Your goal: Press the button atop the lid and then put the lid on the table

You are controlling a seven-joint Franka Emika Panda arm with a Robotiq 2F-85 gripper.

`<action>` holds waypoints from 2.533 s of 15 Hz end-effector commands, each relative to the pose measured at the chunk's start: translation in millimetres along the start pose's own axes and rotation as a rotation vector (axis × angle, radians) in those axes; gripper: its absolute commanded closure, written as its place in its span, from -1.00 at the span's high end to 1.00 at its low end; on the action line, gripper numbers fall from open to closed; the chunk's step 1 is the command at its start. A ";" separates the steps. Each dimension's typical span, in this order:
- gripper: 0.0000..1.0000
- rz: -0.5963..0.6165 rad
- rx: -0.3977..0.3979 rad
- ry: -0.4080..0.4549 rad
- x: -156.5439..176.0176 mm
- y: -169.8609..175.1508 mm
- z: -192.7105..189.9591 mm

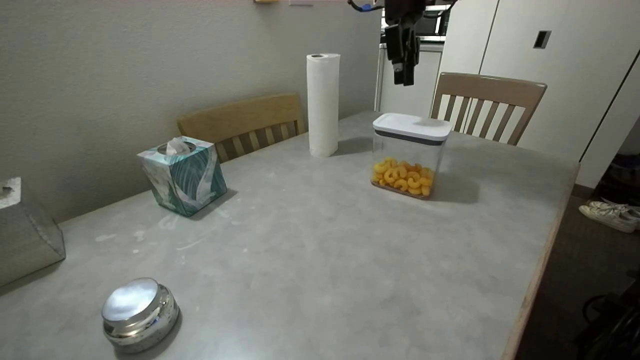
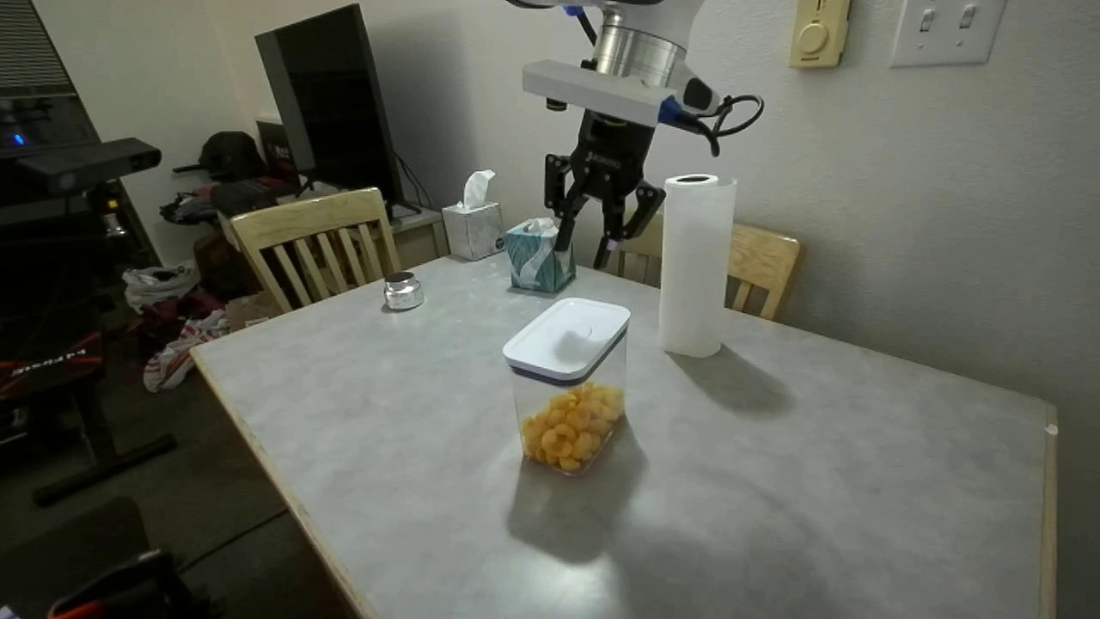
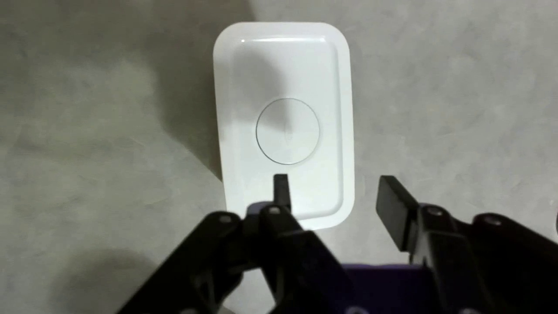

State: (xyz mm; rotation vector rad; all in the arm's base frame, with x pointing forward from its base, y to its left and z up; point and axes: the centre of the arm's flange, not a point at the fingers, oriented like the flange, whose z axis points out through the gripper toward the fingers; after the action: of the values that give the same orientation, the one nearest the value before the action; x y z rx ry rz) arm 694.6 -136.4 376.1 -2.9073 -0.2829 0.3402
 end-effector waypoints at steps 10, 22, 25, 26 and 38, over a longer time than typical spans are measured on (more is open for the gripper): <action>-1.00 0.076 0.030 -0.014 -19.8 -11.9 30.1; -1.00 0.154 0.013 0.003 -38.6 3.4 60.2; -1.00 0.145 0.015 0.007 -38.8 6.8 69.3; -1.00 0.141 0.013 0.011 -36.3 9.6 74.5; -1.00 0.079 0.026 0.093 -15.4 27.8 100.4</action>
State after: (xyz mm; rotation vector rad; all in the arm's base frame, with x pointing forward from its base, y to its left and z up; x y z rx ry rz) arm 659.4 -154.7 299.5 -2.9454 -0.1040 0.2476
